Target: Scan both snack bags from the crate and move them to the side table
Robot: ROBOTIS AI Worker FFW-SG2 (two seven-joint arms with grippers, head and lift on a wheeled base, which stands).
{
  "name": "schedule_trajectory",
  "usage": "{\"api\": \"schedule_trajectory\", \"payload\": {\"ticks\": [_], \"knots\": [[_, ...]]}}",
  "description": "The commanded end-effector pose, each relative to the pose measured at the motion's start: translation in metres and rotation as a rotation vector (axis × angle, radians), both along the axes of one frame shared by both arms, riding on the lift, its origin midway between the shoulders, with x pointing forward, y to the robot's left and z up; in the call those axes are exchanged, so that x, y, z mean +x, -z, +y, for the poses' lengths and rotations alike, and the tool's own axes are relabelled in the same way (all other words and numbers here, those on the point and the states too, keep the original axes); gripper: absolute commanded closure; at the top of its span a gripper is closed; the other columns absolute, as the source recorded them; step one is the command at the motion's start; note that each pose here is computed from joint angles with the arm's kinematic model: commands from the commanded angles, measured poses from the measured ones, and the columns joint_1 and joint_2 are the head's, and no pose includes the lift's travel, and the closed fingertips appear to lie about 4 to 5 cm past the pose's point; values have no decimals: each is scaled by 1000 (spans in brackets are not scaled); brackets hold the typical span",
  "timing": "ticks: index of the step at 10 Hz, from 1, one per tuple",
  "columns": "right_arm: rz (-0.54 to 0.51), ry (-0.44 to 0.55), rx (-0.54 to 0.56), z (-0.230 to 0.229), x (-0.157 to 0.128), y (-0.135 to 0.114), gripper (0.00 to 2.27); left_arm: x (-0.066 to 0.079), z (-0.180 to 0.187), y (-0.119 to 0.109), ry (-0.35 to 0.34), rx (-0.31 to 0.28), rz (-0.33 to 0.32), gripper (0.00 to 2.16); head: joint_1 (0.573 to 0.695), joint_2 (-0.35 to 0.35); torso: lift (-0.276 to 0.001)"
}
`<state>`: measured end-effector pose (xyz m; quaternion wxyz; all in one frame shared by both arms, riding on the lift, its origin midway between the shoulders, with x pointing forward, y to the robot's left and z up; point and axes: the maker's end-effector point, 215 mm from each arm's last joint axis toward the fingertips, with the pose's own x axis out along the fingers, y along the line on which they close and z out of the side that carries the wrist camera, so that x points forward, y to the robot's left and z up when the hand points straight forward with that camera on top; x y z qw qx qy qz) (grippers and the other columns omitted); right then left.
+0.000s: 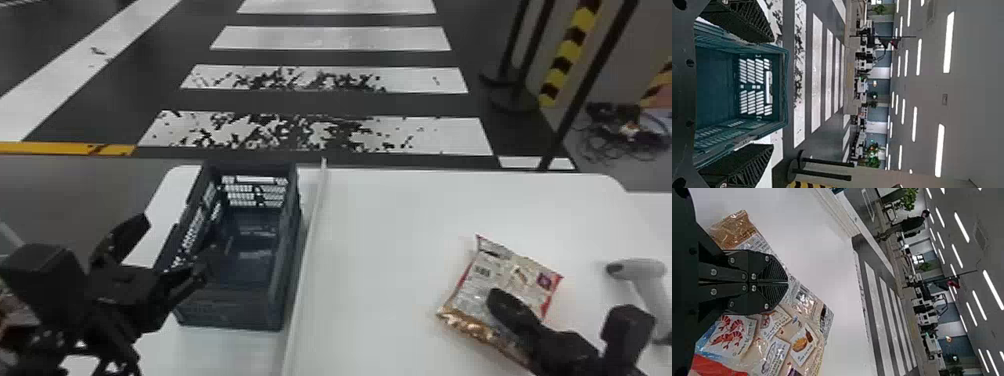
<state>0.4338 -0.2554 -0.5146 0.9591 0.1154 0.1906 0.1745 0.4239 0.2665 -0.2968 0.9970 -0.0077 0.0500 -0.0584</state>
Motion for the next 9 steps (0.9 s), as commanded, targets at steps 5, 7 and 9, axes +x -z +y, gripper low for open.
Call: {"api": "schedule_trajectory", "payload": {"ticks": [5,7,9], "knots": [[40,2,-38,-66,-23,5,2253,7,0,6,-3,-11,1,36,695,-50,-95],[55,-44,-62,-73,-34,7,2253,7,2,8,-6,-10,3,36,695,-70,-95],[67,-65,-53,-82,-47,3,2250,8,4,9,-10,-14,-3,36,695,-79,-95]]}}
